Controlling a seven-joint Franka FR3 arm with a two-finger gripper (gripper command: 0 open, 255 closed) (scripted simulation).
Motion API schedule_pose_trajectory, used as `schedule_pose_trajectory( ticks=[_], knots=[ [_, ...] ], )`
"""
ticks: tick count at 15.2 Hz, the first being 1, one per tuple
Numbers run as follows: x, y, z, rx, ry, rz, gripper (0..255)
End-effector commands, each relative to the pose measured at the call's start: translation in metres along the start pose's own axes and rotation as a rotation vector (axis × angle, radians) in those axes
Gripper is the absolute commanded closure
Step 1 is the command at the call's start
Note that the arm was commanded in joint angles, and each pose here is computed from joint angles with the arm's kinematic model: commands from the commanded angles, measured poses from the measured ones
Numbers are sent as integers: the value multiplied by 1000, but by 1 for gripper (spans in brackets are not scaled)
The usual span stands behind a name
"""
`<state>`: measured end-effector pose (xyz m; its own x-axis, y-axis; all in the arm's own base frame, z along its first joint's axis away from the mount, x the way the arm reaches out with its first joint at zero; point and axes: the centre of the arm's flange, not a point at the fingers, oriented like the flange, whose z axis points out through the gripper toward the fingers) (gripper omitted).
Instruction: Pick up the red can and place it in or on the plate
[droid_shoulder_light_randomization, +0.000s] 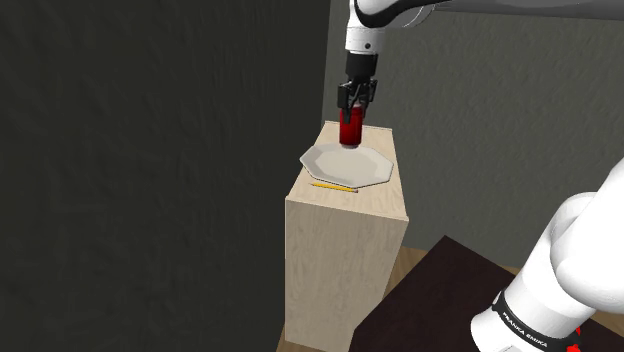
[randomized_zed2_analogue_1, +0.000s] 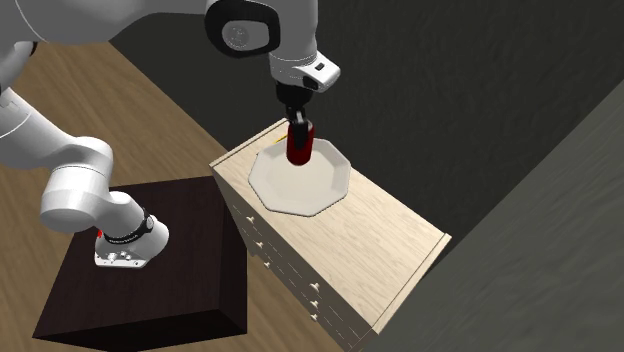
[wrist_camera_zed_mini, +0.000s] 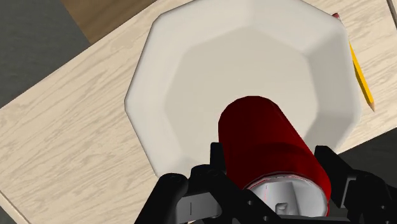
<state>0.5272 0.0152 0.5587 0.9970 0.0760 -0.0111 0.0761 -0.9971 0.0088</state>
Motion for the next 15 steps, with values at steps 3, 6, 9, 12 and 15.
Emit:
schedule_pose_trajectory(
  ticks=[3, 6, 9, 12, 15],
  knots=[
    [1, -1, 21, 0, 1, 0, 255],
    [1, -1, 37, 0, 1, 0, 255],
    [1, -1, 54, 0, 1, 0, 255],
    [1, -1, 54, 0, 1, 0, 255],
    [1, -1, 54, 0, 1, 0, 255]
  ],
)
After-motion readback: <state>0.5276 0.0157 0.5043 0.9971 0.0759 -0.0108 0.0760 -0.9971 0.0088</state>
